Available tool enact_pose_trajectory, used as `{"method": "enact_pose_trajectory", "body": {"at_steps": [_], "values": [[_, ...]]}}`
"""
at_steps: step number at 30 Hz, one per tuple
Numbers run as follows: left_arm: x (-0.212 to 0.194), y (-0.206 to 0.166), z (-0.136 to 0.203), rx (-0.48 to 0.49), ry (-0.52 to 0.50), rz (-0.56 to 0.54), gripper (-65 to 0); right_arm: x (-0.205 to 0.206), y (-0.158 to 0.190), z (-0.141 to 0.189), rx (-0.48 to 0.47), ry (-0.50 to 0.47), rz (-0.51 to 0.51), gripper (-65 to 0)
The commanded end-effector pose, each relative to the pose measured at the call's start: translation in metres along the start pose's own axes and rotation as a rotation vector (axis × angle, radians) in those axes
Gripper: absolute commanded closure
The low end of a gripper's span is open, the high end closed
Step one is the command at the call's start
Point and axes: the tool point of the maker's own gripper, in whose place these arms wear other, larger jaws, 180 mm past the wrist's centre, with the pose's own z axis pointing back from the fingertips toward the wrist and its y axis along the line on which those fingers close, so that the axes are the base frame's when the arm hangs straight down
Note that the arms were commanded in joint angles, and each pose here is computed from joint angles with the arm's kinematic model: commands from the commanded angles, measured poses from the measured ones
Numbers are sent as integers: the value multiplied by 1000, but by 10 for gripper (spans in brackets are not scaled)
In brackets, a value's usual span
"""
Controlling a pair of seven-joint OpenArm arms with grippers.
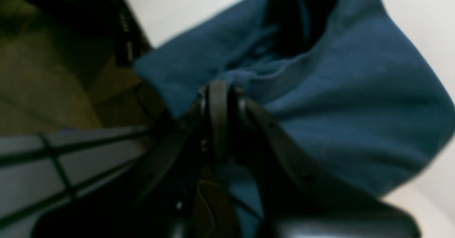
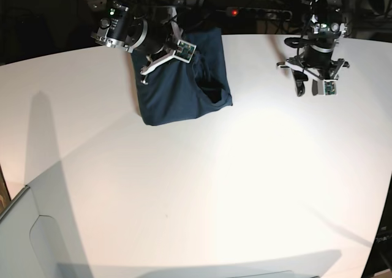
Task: Fold the T-shirt properly
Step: 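Push and smooth the bundle's loose fabric with the right gripper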
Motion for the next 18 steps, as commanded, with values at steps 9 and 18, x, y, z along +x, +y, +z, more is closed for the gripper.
{"method": "enact_pose_trajectory", "body": {"at_steps": [9,18], "values": [[13,1,2,2,-46,-8,-240,12,10,5,36,-46,53,-398],[12,1,2,2,-43,-8,-240,47,1,6,-2,-140,67,-391]]}}
